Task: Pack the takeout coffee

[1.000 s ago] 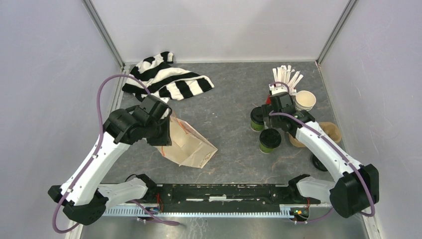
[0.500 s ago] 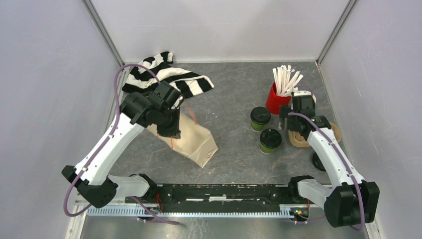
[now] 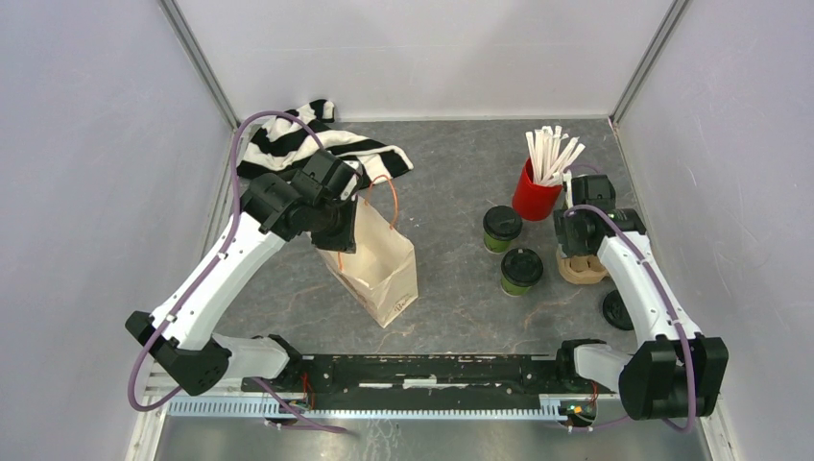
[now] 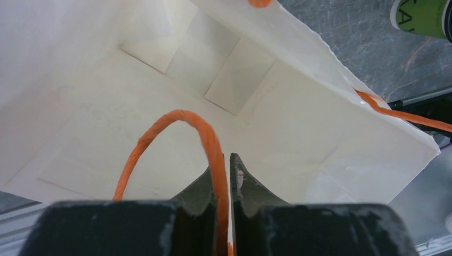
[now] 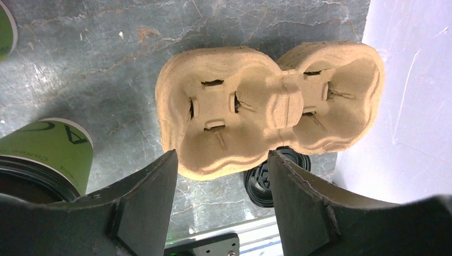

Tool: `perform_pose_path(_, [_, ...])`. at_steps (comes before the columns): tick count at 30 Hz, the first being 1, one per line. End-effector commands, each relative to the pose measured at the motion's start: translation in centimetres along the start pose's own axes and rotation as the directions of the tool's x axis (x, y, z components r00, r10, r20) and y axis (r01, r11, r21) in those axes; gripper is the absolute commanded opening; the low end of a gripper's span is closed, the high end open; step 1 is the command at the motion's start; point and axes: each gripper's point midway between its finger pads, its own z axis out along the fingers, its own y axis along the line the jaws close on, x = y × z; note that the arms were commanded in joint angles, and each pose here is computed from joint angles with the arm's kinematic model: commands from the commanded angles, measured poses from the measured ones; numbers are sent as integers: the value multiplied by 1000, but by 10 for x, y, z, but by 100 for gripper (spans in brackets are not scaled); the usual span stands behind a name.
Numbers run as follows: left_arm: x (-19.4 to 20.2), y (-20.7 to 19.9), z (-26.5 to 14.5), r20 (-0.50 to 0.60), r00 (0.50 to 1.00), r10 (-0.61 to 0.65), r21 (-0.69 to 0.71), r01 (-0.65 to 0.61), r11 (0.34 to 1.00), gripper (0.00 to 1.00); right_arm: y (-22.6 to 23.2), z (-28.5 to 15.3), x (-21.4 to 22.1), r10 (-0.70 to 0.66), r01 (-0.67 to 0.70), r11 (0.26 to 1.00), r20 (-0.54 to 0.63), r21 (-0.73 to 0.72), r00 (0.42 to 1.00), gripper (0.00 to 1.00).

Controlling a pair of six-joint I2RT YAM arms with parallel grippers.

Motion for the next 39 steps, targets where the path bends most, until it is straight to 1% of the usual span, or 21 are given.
perform_pose_path(1, [-7, -10, 0, 54, 999, -2, 68, -1, 998, 14, 0, -12, -2, -91, 91, 996, 30, 4, 995, 69])
perform_pose_path(3, [-8, -10, 0, 60, 998, -4, 66, 0, 998, 14, 3, -10, -2, -127, 127, 992, 32, 6, 991, 69])
perform_pose_path(8, [-8, -10, 1, 54, 999, 5, 65, -8, 998, 15, 19, -5, -5, -229, 229, 973, -4, -34, 973, 62])
perform_pose_path(10, [-7, -9, 2, 48, 999, 8, 63, -11, 998, 15, 27, -7, -7, -288, 288, 955, 11, -68, 958, 59])
perform_pose_path(13, [-7, -8, 2, 47, 999, 12, 62, -15, 998, 15, 26, -11, -10, -375, 375, 926, 22, -35, 927, 59])
perform_pose_path(15, [-7, -8, 3, 48, 999, 16, 62, -19, 998, 15, 15, -10, -3, -434, 435, 901, -42, 16, 900, 59])
perform_pose_path(16, [-7, -8, 3, 46, 999, 18, 61, -21, 998, 15, 14, -8, 3, -461, 463, 886, -73, 18, 884, 59])
perform_pose_path(18, [-7, -8, 5, 44, 999, 21, 59, -24, 998, 15, 16, -5, 13, -504, 507, 862, -84, 7, 859, 57])
perform_pose_path(21, [-8, -8, 6, 49, 998, 25, 60, -28, 998, 15, 16, 0, 24, -523, 526, 851, -88, 10, 848, 56])
perform_pose_path(26, [-10, -12, 7, 40, 999, 31, 79, -34, 996, 15, 22, 8, 26, -534, 534, 845, -69, -9, 843, 54])
perform_pose_path(28, [-10, -11, 8, 39, 999, 32, 75, -35, 997, 15, 19, 9, 24, -529, 532, 847, -78, 15, 845, 54])
perform_pose_path(31, [-11, -10, 8, 41, 999, 33, 72, -36, 997, 15, 20, 12, 22, -523, 525, 850, -70, 23, 849, 50])
perform_pose_path(33, [-12, -9, 7, 41, 999, 34, 69, -36, 997, 15, 16, 12, 20, -518, 522, 852, -80, 50, 852, 44])
perform_pose_path(35, [-12, -9, 7, 42, 999, 35, 65, -37, 997, 15, 11, 10, 16, -507, 513, 855, -83, 82, 858, 39])
perform_pose_path(37, [-13, -8, 8, 42, 999, 34, 63, -37, 997, 15, 8, 8, 12, -502, 507, 856, -66, 102, 862, 37])
perform_pose_path(39, [-13, -9, 9, 40, 999, 31, 65, -34, 997, 15, 3, 8, 12, -500, 506, 852, -74, 135, 863, 37])
